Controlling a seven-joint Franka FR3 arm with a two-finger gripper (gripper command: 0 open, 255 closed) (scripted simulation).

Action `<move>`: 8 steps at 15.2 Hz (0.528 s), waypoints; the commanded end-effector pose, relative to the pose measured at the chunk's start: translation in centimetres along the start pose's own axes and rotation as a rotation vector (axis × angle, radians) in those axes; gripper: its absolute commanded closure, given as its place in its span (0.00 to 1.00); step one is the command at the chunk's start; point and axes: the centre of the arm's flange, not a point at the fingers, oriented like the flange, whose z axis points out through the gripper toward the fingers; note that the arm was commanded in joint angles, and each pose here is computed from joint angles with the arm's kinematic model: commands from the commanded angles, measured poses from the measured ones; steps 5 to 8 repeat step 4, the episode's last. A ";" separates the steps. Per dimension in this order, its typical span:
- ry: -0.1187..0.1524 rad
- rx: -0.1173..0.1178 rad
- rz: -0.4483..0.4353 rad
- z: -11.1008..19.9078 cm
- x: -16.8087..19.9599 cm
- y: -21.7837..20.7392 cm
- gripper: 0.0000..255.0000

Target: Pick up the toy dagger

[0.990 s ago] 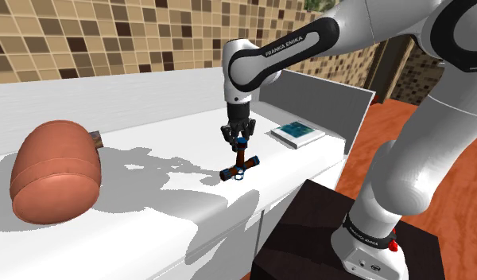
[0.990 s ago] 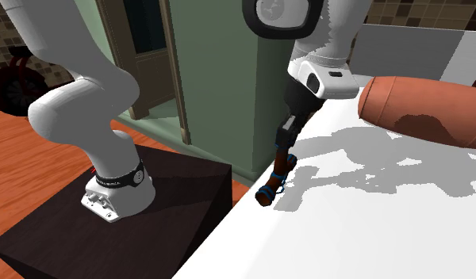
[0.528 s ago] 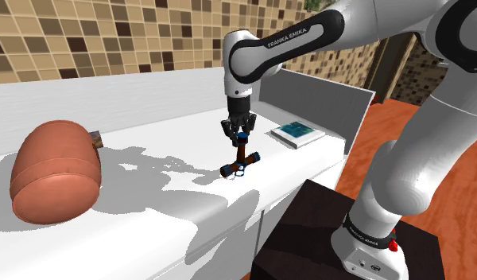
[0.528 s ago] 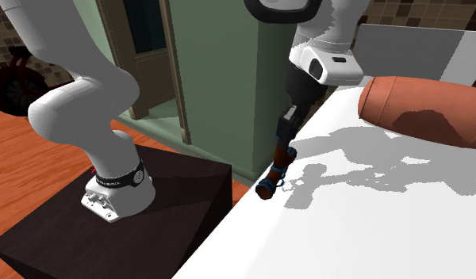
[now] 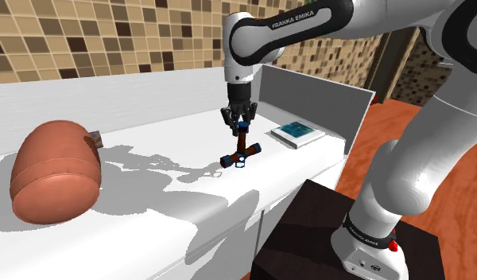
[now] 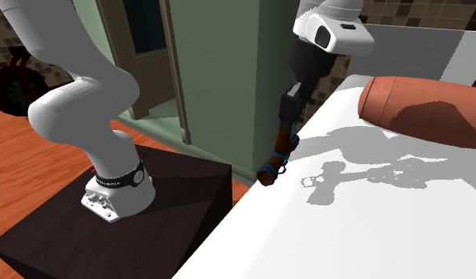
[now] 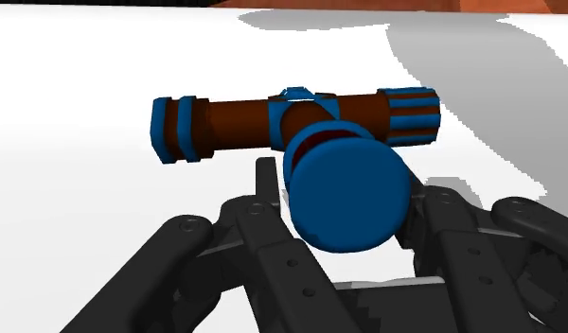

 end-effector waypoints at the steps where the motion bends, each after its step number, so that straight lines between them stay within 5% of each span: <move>1: 0.000 0.000 0.000 -0.9 -0.2 0.0 1.00; 8: 0.000 0.000 0.000 -1.5 -0.3 0.0 1.00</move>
